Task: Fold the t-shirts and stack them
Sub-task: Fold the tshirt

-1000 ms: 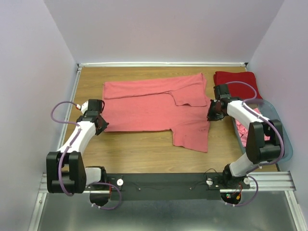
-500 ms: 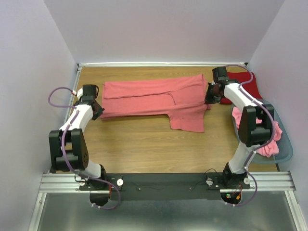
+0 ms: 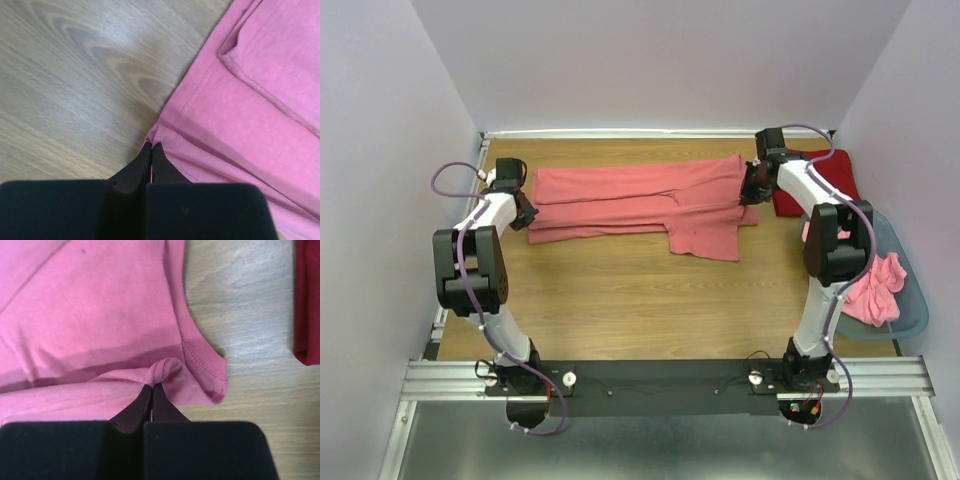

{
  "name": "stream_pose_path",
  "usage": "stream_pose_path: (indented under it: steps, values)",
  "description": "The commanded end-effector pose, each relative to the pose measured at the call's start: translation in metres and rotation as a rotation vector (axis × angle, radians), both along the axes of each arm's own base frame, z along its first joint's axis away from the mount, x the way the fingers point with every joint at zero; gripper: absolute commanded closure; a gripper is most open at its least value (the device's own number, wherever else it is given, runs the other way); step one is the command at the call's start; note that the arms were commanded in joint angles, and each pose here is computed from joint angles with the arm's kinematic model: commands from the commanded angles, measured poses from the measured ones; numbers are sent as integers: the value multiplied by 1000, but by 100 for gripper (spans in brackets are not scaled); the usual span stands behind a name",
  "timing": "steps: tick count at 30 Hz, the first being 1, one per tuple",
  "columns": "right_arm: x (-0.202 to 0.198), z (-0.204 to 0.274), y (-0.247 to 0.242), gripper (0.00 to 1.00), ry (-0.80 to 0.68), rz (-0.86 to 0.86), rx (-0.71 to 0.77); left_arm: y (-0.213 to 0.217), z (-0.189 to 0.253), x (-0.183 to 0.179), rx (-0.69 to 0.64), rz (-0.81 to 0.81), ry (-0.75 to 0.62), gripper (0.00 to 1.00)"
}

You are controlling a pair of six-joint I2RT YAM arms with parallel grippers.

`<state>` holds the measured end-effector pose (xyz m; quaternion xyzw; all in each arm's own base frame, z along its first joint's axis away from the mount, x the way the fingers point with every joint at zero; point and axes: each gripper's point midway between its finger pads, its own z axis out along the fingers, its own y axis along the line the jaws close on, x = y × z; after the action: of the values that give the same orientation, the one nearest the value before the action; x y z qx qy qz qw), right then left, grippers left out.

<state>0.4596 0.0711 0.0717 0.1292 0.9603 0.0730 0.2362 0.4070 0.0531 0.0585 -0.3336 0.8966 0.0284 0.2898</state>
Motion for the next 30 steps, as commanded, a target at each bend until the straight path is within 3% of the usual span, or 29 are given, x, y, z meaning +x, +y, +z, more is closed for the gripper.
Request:
stream_pose_path:
  steps: [1, 12, 23, 26, 30]
  values:
    - [-3, -14, -18, 99, 47, -20, -61, 10, -2, 11, 33, -12, -1, 100]
    - [-4, -15, -34, 99, 48, -58, -96, 15, 4, 25, 96, 0, -28, 100]
    - [-6, -34, -36, 99, 89, -61, -100, 10, -17, 24, 113, -1, 14, 100]
    - [-7, -36, -37, 93, 93, -61, -105, 14, -18, 22, 126, 19, 20, 89]
    - [-5, -26, -36, 64, 71, -56, -100, 13, -6, 25, 120, 39, -13, 57]
